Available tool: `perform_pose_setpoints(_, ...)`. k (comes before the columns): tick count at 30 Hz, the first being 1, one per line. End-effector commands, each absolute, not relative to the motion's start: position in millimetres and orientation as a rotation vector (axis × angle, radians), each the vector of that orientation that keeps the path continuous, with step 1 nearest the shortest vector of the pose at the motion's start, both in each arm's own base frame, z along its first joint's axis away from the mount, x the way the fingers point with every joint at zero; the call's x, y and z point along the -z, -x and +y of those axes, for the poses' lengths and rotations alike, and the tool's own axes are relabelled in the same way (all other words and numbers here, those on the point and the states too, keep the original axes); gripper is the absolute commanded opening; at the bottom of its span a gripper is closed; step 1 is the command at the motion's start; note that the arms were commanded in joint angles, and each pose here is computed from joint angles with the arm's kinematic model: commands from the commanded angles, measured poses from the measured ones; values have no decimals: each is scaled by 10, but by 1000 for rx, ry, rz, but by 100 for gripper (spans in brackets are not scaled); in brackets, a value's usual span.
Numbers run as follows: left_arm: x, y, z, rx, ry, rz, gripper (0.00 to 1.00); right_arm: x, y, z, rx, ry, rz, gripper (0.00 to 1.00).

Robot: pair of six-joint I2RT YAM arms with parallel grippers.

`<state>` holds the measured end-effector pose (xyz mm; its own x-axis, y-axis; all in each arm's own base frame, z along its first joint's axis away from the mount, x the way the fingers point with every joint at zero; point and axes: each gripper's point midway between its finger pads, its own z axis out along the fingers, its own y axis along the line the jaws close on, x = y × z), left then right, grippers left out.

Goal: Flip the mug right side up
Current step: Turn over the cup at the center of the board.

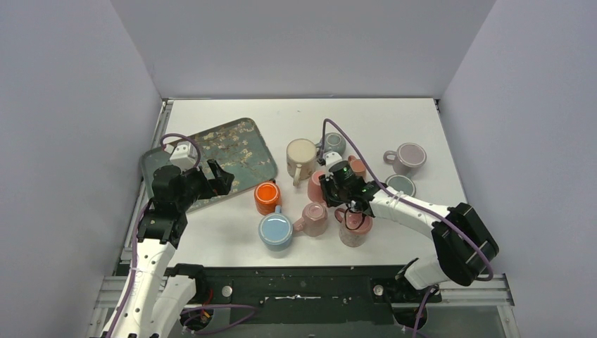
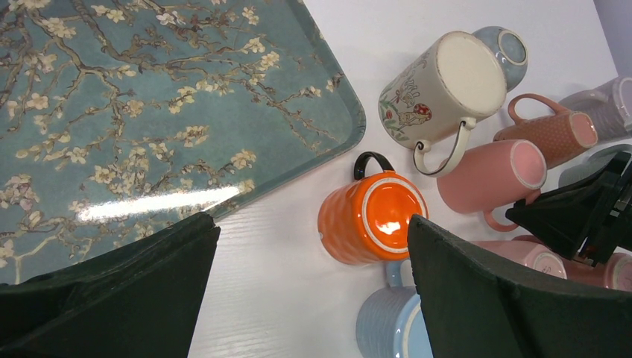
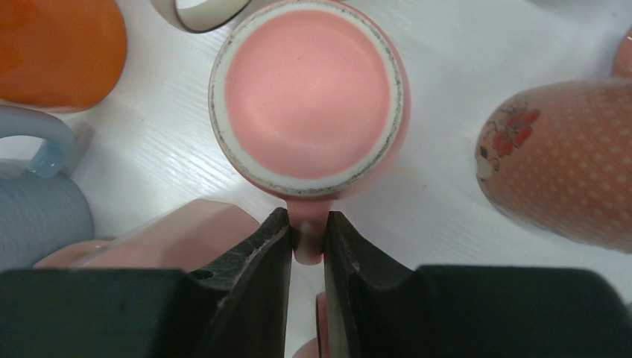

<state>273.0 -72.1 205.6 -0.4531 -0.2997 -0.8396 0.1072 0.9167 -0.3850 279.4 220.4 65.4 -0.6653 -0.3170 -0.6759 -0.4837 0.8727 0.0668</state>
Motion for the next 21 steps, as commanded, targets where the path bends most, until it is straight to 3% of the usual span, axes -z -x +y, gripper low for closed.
perform_pose_setpoints(1, -2176, -2771, -715, 460, 123, 1944, 97, -842, -2903, 2015, -216, 412, 2297, 17)
perform_pose_setpoints(5, -2179, -2769, -710, 457, 124, 1941, 97, -841, -2936, 1972, -186, 377, 2291, 17)
perform_pose_setpoints(13, -2167, -2773, -705, 456, 127, 1945, 97, -823, -3045, 2030, -163, 346, 2312, 34)
perform_pose_setpoints(21, -2176, -2769, -703, 455, 127, 1942, 97, -788, -3111, 2089, -157, 388, 2308, 36)
